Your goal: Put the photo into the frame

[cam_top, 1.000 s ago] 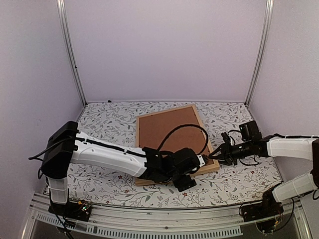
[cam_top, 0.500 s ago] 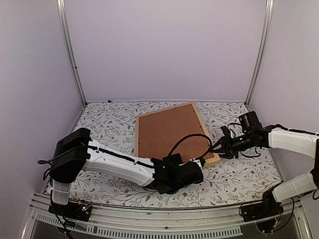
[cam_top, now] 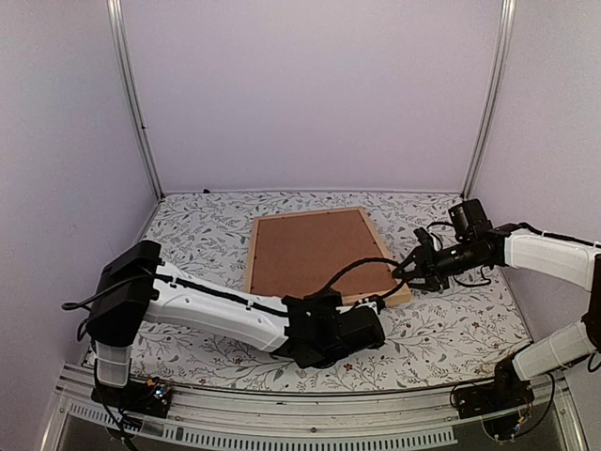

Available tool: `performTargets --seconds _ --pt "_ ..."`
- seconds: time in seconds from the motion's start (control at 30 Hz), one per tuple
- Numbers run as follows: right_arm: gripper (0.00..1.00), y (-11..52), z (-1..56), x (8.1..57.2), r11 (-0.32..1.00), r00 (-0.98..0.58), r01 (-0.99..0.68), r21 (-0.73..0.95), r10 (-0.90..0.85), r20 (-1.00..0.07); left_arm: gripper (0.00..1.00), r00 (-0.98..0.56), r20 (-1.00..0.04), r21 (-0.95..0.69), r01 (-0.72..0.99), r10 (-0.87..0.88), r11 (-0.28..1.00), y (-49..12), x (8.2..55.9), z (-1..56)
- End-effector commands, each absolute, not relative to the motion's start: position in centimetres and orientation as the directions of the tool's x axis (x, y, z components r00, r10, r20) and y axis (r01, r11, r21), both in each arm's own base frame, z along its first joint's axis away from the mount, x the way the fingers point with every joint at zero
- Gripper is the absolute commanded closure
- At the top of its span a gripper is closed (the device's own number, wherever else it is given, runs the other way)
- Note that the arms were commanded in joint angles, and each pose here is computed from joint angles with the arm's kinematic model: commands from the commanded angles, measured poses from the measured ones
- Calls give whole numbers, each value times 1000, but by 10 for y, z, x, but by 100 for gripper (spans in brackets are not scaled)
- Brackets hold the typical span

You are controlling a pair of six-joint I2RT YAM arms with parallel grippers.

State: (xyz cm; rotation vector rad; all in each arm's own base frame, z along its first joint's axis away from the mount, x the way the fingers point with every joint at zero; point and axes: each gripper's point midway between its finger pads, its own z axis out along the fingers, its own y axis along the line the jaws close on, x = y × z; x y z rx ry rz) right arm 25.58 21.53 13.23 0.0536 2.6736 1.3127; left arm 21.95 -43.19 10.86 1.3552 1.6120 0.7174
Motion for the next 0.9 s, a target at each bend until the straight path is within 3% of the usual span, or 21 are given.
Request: performTargets --seconds 0.0,0.27,0.6,0.77,0.87 --pt "50 205 149 274 642 -967 -125 756 91 -237 76 -32 -422 795 467 906 387 -441 220 149" --pt "45 157 188 295 713 -917 -131 689 177 -358 100 8 -458 812 410 889 415 -445 226 217" --pt "44 112 250 325 778 -820 -159 608 239 -520 100 48 -713 651 416 699 635 -442 246 376" --pt "44 110 257 329 781 -808 -171 600 237 -539 100 -9 -887 397 498 463 771 -419 269 454" --pt "44 109 256 330 783 -806 -172 598 237 -542 100 -59 -949 221 574 309 789 -404 280 484"
